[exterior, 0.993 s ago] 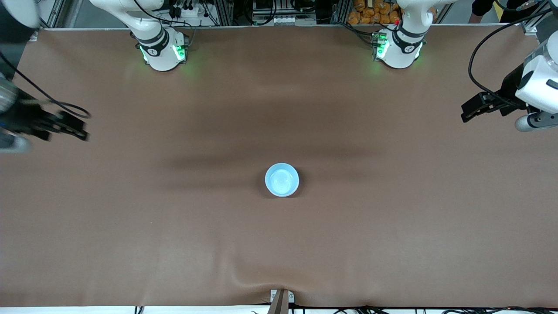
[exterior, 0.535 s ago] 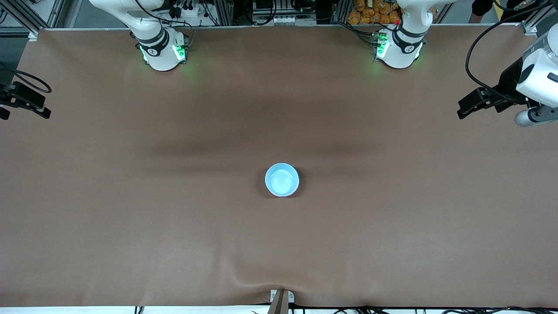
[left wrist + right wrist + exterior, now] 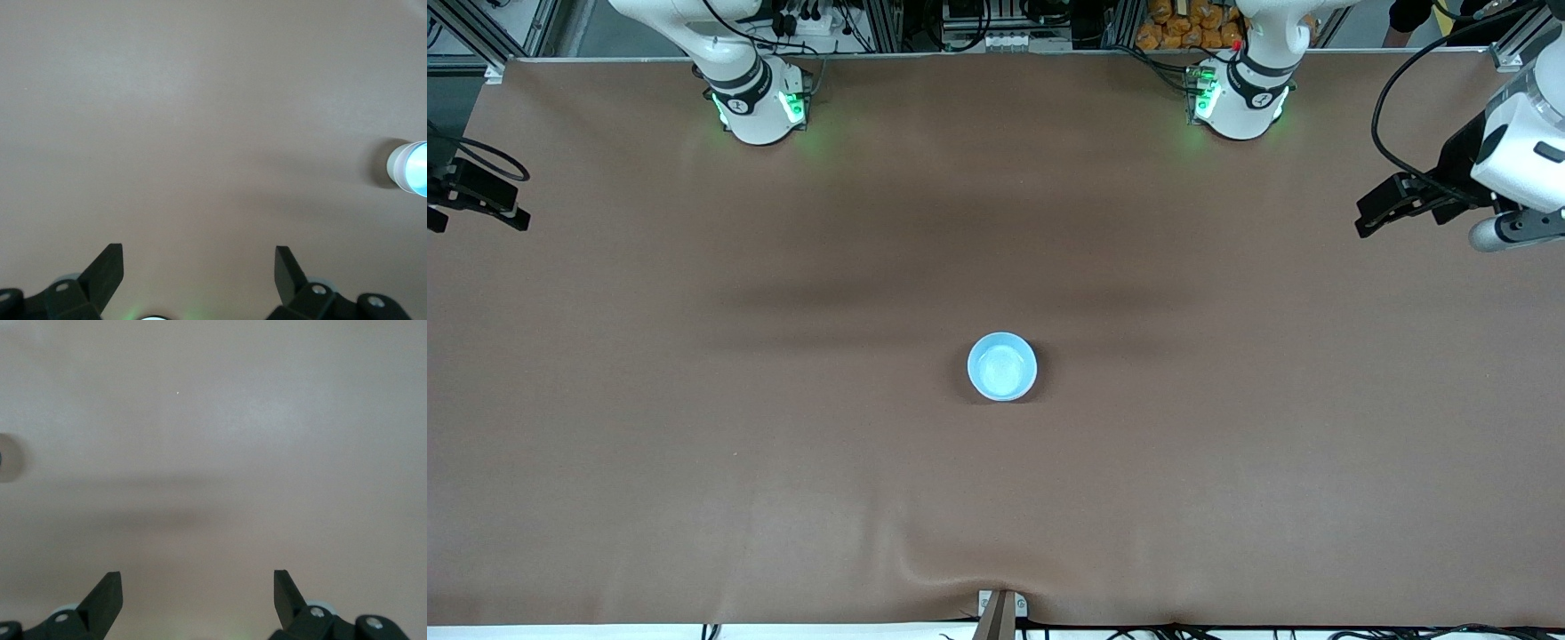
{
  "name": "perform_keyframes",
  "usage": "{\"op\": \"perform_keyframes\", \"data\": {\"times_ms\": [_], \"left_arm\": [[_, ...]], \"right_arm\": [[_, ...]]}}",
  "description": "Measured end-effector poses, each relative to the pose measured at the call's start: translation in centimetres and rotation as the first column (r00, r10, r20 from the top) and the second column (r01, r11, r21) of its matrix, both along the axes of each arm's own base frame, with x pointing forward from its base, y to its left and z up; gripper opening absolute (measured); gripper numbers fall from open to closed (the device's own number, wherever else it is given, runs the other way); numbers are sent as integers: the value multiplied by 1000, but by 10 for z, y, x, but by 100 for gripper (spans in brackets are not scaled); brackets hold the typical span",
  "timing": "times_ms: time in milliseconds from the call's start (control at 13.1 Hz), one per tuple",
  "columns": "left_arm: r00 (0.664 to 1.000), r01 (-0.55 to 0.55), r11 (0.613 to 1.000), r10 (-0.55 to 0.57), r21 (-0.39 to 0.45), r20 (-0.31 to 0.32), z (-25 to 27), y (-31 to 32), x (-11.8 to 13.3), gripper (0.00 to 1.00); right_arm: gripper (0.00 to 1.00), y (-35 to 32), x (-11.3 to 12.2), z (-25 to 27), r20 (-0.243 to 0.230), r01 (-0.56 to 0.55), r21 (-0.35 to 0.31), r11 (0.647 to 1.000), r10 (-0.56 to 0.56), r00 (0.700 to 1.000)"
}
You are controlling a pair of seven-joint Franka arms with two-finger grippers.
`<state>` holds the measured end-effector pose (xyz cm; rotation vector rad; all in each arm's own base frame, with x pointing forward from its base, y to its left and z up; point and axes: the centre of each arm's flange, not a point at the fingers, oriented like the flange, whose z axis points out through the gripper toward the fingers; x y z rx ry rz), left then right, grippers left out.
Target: Stack pink and blue bowls on white bowl
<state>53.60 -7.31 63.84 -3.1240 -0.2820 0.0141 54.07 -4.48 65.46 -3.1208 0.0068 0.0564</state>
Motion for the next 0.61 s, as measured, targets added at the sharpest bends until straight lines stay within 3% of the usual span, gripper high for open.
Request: {"op": "perform_keyframes", "data": {"times_ms": [153, 611], "left_arm": [[1000, 0, 1000, 0, 8, 17, 9, -1, -7, 100], [998, 40, 999, -40, 12, 50, 27, 6, -12, 100]], "right_arm": [[100, 0, -6, -1, -38, 46, 0, 999, -46, 998], [100, 1, -15, 11, -26, 70, 0, 998, -70, 997]]}}
